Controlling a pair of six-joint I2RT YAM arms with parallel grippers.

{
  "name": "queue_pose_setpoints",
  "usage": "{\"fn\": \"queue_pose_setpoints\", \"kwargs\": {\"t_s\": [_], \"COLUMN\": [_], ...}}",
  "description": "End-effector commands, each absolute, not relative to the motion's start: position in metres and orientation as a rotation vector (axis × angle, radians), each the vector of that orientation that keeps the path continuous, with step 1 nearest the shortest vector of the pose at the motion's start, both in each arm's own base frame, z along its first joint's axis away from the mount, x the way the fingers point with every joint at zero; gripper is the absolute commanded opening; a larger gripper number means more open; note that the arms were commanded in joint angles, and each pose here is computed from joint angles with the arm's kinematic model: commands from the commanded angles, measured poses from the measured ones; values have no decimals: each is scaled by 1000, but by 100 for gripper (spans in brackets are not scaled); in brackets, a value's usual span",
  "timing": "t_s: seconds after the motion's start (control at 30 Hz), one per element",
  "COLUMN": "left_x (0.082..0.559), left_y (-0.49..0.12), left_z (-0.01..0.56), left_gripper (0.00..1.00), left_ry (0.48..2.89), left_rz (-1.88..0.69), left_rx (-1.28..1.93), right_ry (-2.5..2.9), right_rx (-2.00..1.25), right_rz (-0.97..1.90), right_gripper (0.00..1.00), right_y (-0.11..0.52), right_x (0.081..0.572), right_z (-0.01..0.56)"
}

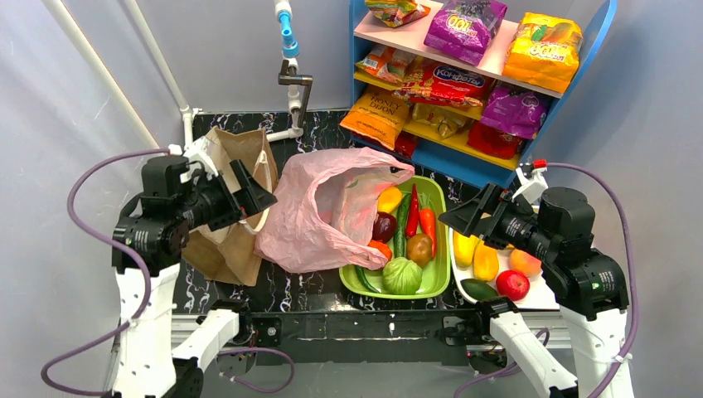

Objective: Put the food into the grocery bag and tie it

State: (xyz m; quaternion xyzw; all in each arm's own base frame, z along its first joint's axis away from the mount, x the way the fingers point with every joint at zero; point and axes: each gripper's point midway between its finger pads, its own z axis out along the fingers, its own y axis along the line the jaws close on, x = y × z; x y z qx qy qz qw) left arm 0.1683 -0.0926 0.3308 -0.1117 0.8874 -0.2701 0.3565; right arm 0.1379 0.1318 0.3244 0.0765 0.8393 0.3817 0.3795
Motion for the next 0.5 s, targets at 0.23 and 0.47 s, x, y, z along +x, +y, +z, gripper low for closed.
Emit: {"fn": "queue_pose_setpoints", "kwargs": {"t_s": [0.23, 0.47], "left_x": [204, 215], "left_y": [-152, -163], "left_z": [327, 319], "left_gripper": [100, 100], "left_ry": [2373, 2400], "left_rz": [-610, -546], "left_rx": [3, 115], "right_ry": [2209, 2354], "right_rx": [337, 360], "right_rz": [984, 1180], "right_gripper": [98, 98], "right_y": [131, 153], "right_x": [139, 115], "right_z": [310, 285]}}
